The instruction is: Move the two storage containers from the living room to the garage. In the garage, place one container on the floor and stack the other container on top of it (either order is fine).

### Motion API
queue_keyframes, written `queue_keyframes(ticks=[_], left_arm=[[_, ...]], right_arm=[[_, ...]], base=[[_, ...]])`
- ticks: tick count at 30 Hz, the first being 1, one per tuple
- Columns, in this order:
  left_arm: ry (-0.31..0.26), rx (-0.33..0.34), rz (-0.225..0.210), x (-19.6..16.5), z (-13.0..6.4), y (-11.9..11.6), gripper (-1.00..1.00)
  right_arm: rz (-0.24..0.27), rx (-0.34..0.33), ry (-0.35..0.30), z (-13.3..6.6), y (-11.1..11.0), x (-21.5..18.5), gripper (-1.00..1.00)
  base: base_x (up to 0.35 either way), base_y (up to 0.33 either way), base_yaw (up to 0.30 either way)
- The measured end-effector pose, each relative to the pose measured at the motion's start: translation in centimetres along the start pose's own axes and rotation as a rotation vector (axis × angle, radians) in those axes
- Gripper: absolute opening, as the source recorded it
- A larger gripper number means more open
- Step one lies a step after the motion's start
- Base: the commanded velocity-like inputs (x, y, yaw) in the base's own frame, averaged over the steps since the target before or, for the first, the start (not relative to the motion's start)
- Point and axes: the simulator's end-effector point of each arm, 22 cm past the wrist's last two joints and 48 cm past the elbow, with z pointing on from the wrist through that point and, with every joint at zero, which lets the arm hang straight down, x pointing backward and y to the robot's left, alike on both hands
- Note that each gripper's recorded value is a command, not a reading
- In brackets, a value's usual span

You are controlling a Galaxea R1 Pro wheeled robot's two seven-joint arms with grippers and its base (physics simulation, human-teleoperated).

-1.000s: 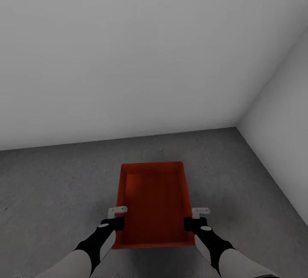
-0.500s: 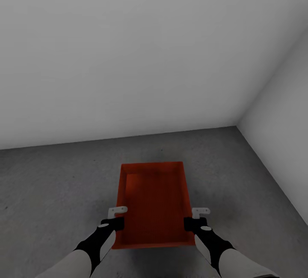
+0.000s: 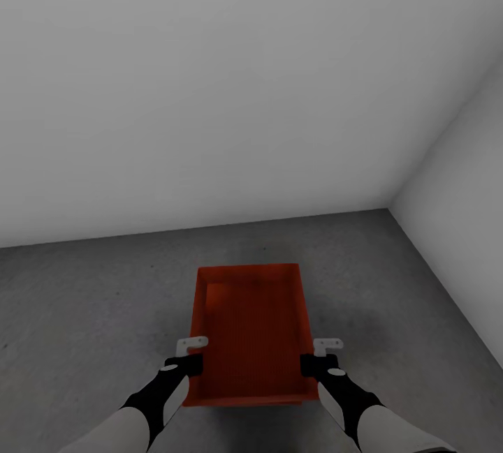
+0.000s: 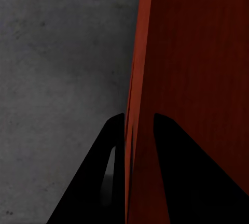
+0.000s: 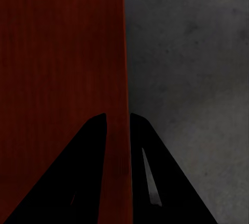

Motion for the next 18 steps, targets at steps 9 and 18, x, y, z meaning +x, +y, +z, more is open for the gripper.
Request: queue_keyframes(ticks=[9, 18], left_arm=[[0.0, 0.0, 0.0, 0.01, -0.01, 0.0, -1.0], [0.0, 0.0, 0.0, 0.02, 0.0, 0.0, -1.0]], right_arm=[[0.0, 0.0, 0.0, -0.01, 0.0, 0.0, -1.0], [0.0, 0.0, 0.0, 0.0, 0.0, 0.0, -1.0]], base=[[0.049, 0.0, 0.0], [0.029, 0.0, 0.0]])
